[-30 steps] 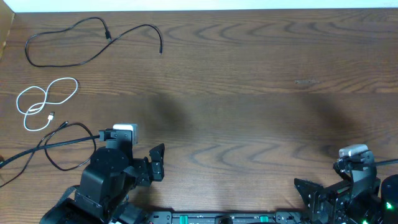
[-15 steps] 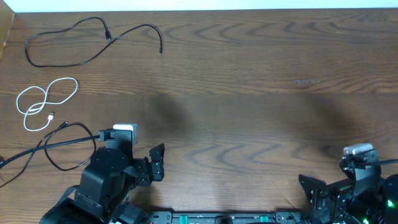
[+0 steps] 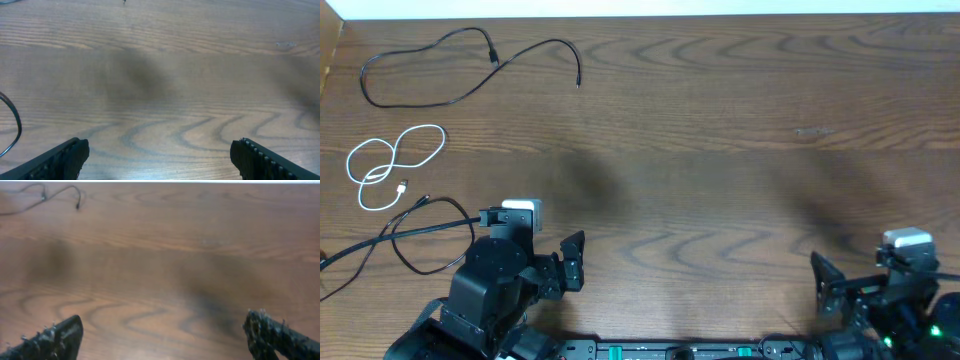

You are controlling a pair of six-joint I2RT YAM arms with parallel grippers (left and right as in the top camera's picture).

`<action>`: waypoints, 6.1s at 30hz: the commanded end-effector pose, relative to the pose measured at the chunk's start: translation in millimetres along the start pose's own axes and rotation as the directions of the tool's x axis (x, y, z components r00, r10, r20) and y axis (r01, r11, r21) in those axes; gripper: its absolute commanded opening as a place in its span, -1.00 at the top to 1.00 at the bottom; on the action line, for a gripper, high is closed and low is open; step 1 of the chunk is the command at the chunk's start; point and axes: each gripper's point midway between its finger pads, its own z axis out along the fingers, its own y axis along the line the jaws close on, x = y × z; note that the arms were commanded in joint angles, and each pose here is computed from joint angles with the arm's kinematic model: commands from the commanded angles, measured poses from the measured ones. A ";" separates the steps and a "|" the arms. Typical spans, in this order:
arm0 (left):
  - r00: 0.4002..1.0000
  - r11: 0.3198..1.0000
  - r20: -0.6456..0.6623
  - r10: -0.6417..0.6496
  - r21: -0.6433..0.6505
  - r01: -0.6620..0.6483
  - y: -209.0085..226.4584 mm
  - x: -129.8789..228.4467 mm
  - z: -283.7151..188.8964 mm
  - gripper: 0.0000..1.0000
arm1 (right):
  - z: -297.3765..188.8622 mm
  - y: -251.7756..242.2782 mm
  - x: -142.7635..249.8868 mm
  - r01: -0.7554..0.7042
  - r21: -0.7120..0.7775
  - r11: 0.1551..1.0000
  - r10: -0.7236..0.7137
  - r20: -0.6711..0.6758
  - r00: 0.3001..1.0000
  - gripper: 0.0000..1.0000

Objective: Untangle cables

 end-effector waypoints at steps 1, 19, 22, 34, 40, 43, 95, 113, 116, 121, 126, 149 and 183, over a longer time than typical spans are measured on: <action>1.000 1.000 0.014 0.014 -0.010 -0.014 1.5 -3.1 -2.4 -0.93 | 20.9 -6.3 13.8 0.028 0.021 0.999 -0.029 0.049 0.998 -0.98; 1.000 1.000 0.013 0.015 -0.010 -0.014 1.4 -3.0 -2.4 -0.93 | 91.2 -13.6 25.2 0.074 0.028 0.997 -0.079 0.357 0.931 -0.99; 1.000 1.000 0.014 0.014 -0.010 -0.014 1.5 -3.1 -2.4 -0.93 | 101.8 -13.7 25.8 0.078 0.020 0.997 -0.080 0.399 0.914 -0.98; 1.000 1.000 0.013 0.015 -0.010 -0.014 1.4 -3.0 -2.4 -0.93 | 133.9 -26.2 36.2 0.037 0.036 0.999 -0.050 0.486 0.873 -0.99; 1.000 1.000 0.013 0.015 -0.010 -0.014 1.4 -3.0 -2.4 -0.93 | 144.9 -33.1 49.6 0.015 0.048 0.999 -0.035 0.465 0.885 -0.99; 1.000 1.000 0.013 0.015 -0.010 -0.014 1.4 -3.0 -2.4 -0.93 | 144.5 -36.4 49.3 0.007 0.062 0.998 -0.035 0.466 0.884 -0.98; 1.000 1.000 0.013 0.015 -0.010 -0.014 1.4 -3.0 -2.4 -0.93 | 144.4 -45.4 50.7 0.007 0.104 0.995 -0.054 0.459 0.887 -0.98; 1.000 1.000 0.013 0.015 -0.010 -0.014 1.5 -3.0 -2.4 -0.93 | 144.4 -45.4 50.7 0.007 0.104 0.995 -0.054 0.459 0.887 -0.99; 1.000 1.000 -0.001 0.017 -0.016 -0.017 3.0 0.5 -2.4 -0.93 | 144.4 -45.4 50.7 0.007 0.104 0.995 -0.054 0.459 0.887 -0.99; 0.998 0.999 -0.053 0.023 -0.038 -0.025 9.2 13.7 -3.5 -0.93 | 144.4 -45.4 50.7 0.007 0.104 0.995 -0.054 0.459 0.887 -0.99; 0.998 0.998 -0.055 -0.015 -0.068 0.011 17.8 15.8 -5.3 -0.96 | 144.4 -45.4 50.7 0.007 0.104 0.995 -0.054 0.459 0.887 -0.99; 0.922 0.977 0.324 0.212 -0.048 -0.208 36.5 15.9 39.8 -0.95 | 144.4 -45.4 50.7 0.008 0.104 0.995 -0.055 0.459 0.887 -0.99; 0.806 0.994 0.592 -0.003 -0.087 0.067 91.8 23.7 110.5 -0.96 | 144.4 -45.4 50.7 0.007 0.104 0.995 -0.054 0.459 0.887 -0.99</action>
